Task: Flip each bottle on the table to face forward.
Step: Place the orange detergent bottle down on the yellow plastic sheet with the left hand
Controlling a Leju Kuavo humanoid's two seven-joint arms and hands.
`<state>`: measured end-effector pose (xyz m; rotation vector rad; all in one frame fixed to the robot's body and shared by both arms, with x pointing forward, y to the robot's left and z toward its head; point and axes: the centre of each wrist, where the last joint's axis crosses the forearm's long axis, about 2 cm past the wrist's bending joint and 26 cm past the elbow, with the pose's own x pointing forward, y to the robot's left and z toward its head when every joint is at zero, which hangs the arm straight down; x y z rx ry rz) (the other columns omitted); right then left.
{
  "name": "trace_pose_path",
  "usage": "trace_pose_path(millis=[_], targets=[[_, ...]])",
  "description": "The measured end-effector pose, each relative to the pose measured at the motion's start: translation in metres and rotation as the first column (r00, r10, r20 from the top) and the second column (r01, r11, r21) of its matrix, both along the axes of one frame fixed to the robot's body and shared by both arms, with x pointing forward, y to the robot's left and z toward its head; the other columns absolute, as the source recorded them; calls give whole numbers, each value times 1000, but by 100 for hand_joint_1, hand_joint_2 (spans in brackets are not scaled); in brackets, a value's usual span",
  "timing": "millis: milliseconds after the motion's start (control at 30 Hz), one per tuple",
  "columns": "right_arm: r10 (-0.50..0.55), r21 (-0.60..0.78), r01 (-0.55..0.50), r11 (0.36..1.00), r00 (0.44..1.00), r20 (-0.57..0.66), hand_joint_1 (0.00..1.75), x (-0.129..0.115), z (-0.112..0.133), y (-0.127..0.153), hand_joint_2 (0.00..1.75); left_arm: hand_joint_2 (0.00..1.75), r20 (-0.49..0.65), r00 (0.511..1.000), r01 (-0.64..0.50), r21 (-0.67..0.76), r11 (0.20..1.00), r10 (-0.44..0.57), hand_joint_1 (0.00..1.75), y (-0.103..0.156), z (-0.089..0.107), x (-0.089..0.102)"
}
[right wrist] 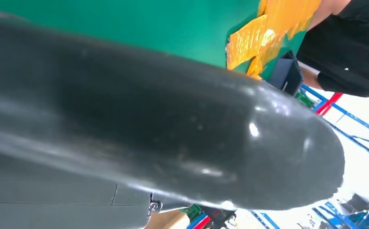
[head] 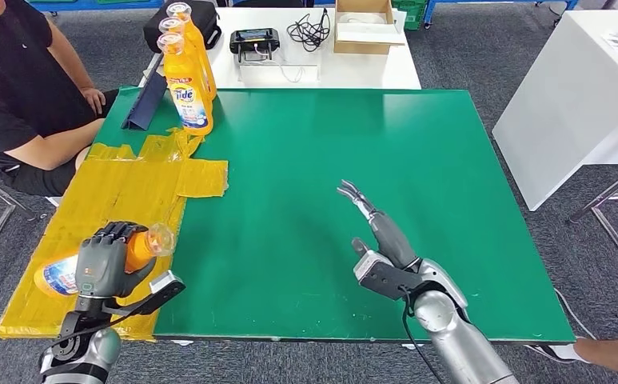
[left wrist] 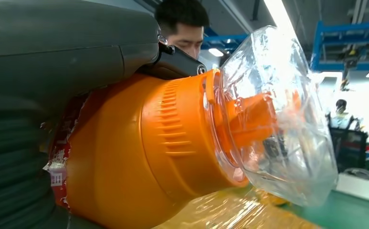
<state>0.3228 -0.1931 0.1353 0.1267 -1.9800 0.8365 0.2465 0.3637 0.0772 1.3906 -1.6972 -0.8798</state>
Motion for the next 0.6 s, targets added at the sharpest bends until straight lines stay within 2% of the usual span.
trace_pose_path(millis=[233, 433, 467, 533, 600], targets=[[15, -2, -15, 1000, 1000, -1, 0, 1, 2, -5, 0, 175, -118, 993, 20, 130, 991, -4, 175, -9, -24, 4], [26, -1, -26, 1000, 1000, 2, 0, 4, 6, -4, 0, 175, -220, 973, 106, 139, 985, -74, 175, -23, -36, 13], [27, -1, -27, 1000, 1000, 3, 0, 5, 6, -4, 0, 175, -236, 968, 124, 137, 983, -90, 169, -26, -38, 13], [29, -1, -29, 1000, 1000, 5, 0, 5, 7, -3, 0, 175, -258, 959, 152, 134, 979, -114, 82, -30, -40, 13], [30, -2, -30, 1000, 1000, 5, 0, 6, 7, -3, 0, 87, -279, 951, 176, 127, 976, -135, 0, -33, -42, 13]])
